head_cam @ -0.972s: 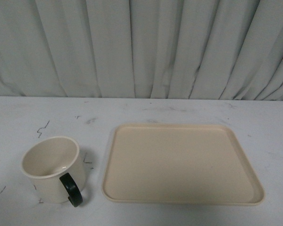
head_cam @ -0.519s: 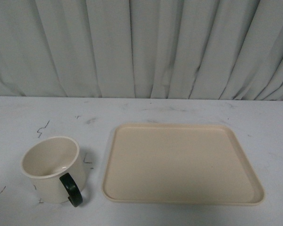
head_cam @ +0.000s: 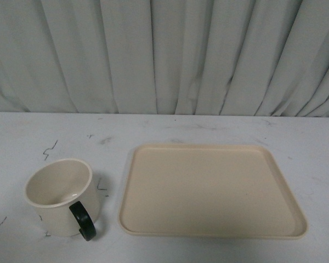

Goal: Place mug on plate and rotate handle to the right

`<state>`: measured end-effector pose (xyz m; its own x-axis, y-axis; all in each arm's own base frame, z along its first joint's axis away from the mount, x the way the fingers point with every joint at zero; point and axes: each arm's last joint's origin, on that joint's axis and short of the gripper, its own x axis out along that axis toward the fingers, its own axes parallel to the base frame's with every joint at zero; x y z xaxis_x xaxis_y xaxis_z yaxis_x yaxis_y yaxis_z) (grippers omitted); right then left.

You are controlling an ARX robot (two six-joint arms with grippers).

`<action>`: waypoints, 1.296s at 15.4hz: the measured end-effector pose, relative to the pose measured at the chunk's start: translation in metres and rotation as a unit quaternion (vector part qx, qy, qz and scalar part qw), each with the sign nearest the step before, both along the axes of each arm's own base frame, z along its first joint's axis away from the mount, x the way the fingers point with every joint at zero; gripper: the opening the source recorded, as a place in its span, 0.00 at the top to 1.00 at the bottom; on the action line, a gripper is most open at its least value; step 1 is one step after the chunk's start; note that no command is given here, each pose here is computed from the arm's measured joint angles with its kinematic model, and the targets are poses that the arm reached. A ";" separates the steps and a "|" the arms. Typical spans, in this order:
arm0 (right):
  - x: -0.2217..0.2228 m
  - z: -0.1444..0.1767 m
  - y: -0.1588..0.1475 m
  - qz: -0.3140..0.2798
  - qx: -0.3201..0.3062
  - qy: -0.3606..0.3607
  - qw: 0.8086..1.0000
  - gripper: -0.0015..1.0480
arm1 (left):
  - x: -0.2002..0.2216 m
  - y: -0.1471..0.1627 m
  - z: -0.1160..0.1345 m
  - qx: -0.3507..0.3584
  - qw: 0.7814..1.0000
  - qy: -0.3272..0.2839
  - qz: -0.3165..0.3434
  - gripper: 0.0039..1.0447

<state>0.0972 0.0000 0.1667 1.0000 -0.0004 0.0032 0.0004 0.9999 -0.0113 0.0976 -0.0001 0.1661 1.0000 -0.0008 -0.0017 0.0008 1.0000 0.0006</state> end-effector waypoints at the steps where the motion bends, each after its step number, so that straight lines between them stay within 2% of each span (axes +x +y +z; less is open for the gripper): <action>1: 0.000 0.000 0.000 0.000 0.000 0.000 1.000 0.06 | 0.000 0.000 0.000 0.000 1.000 0.000 0.000 0.06; 2: 0.000 0.000 0.000 0.000 0.000 0.000 1.000 0.06 | 0.000 0.000 0.000 0.000 1.000 0.000 0.000 0.06; 3: 0.000 0.000 0.000 0.000 0.000 0.000 1.000 0.06 | 0.013 0.000 0.016 0.014 1.000 -0.003 -0.023 0.06; 4: 0.000 0.000 0.000 0.000 0.000 0.000 1.000 0.06 | 0.052 0.000 0.052 0.053 0.993 0.060 -0.087 0.06; 5: 0.000 0.000 0.000 0.000 0.000 0.000 1.000 0.06 | 0.100 0.004 0.054 0.070 0.974 0.191 -0.097 0.06; 7: 0.000 0.000 0.000 0.000 0.000 0.000 1.000 0.06 | 0.118 0.005 0.054 0.077 0.969 0.211 -0.103 0.06; 9: 0.000 0.000 0.000 0.000 0.000 0.000 1.000 0.06 | 0.135 0.006 0.047 0.081 0.964 0.234 -0.102 0.06; 11: 0.000 0.000 0.000 0.000 0.000 0.000 1.000 0.06 | 0.151 0.000 0.017 0.078 0.946 0.293 -0.113 0.06; 16: 0.000 0.000 0.000 0.000 0.000 0.000 1.000 0.06 | 0.171 -0.013 -0.006 0.074 0.938 0.313 -0.131 0.06; 20: 0.000 0.000 0.000 0.000 0.000 0.000 1.000 0.06 | 0.187 0.000 -0.032 0.046 0.934 0.342 -0.094 0.06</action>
<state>0.0972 0.0000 0.1667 1.0000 -0.0004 0.0032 0.0004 0.9999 -0.0109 0.2843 0.0002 0.1345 0.7473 -0.1436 -0.6488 0.2072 0.9780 0.0222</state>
